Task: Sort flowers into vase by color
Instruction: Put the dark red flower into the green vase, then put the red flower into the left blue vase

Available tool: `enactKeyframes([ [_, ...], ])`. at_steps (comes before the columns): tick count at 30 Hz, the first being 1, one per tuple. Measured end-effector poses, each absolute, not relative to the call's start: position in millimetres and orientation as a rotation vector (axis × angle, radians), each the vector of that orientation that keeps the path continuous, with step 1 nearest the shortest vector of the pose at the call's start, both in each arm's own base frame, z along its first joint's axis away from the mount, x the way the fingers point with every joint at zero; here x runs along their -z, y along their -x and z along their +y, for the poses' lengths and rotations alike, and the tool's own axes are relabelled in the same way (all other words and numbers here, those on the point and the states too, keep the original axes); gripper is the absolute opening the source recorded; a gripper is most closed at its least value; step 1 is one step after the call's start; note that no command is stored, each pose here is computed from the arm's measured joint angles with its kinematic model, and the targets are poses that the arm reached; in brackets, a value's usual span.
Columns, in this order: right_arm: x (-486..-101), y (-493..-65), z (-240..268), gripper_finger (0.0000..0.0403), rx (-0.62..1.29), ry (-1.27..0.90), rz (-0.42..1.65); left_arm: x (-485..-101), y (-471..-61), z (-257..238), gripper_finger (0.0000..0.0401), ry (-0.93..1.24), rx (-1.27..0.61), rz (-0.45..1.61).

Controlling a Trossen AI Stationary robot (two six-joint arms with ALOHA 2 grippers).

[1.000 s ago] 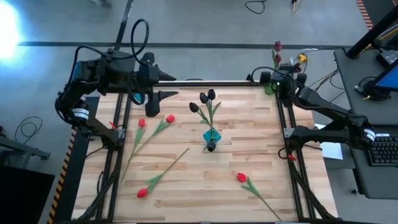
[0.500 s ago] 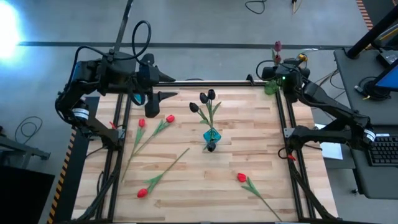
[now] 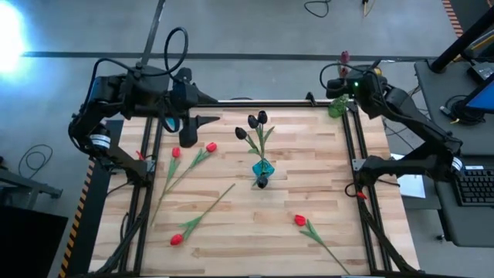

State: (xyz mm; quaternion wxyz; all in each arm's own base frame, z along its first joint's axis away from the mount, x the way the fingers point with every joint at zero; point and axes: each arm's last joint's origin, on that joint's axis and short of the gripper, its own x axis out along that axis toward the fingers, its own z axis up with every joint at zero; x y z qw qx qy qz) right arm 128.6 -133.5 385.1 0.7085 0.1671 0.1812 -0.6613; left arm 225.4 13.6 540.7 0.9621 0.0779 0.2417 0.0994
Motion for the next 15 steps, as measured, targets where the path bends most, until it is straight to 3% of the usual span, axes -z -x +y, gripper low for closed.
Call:
enactKeyframes([
  [15,-392.0,-132.4,-138.8,0.0304,1.444,-0.369,0.516,-533.5,-233.1,3.9,0.0197,-0.124,-0.169,0.525],
])
